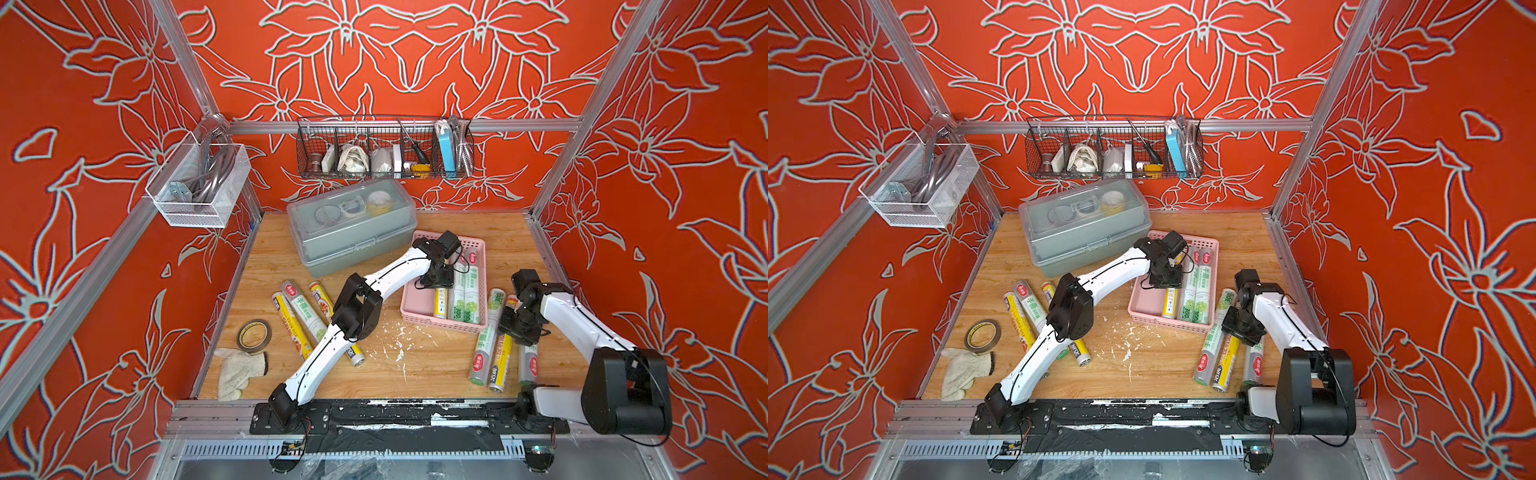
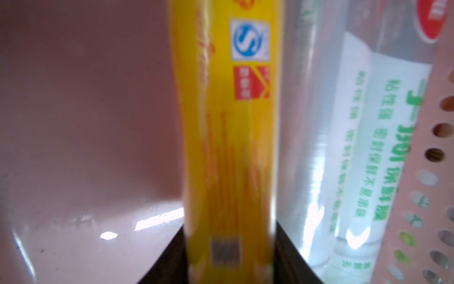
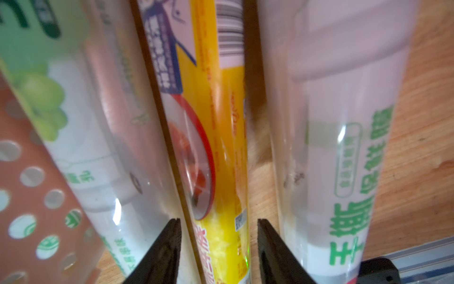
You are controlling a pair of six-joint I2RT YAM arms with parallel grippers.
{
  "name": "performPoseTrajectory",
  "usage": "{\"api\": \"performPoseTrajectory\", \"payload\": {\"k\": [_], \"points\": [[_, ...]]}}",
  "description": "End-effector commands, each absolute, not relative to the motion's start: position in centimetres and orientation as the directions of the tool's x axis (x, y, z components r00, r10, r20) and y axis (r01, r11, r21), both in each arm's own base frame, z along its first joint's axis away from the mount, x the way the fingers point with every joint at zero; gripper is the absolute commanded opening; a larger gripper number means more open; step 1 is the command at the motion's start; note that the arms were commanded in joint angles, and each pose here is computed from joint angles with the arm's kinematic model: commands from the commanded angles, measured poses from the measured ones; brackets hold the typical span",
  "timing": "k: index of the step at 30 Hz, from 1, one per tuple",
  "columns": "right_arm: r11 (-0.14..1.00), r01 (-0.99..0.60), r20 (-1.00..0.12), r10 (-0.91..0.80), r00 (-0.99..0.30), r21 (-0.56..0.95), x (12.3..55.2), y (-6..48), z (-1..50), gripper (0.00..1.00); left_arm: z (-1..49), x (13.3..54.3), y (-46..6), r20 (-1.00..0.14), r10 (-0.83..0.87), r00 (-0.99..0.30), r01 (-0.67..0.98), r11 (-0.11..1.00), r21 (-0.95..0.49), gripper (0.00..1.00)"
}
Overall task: Put the plastic wrap into the basket
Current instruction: Place the plastic wrap in the basket.
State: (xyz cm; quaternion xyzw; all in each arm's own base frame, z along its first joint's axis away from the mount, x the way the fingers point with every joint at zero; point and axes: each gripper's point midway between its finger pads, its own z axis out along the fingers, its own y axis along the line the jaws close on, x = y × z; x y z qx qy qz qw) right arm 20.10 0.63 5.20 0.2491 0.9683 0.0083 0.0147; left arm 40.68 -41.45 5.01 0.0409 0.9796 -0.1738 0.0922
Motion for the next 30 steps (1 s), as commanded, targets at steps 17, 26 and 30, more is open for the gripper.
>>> {"api": "performPoseTrajectory", "payload": {"k": [17,26,30], "points": [[0.878,0.478,-0.025,0.479,-0.878,0.022,20.0,0.5,5.7,0.5,6.1,40.1,-42.7,-0.209,0.074,-0.975,0.149,0.917,-0.371,0.53],[0.876,0.482,-0.019,0.482,-0.876,0.016,19.8,0.4,5.3,0.5,11.6,40.3,-41.3,-0.276,0.056,-0.96,0.164,0.907,-0.387,0.56],[0.876,0.482,-0.015,0.482,-0.876,0.02,19.8,0.5,5.0,0.5,14.1,40.0,-40.6,-0.302,0.06,-0.951,0.182,0.901,-0.395,0.57]]}}
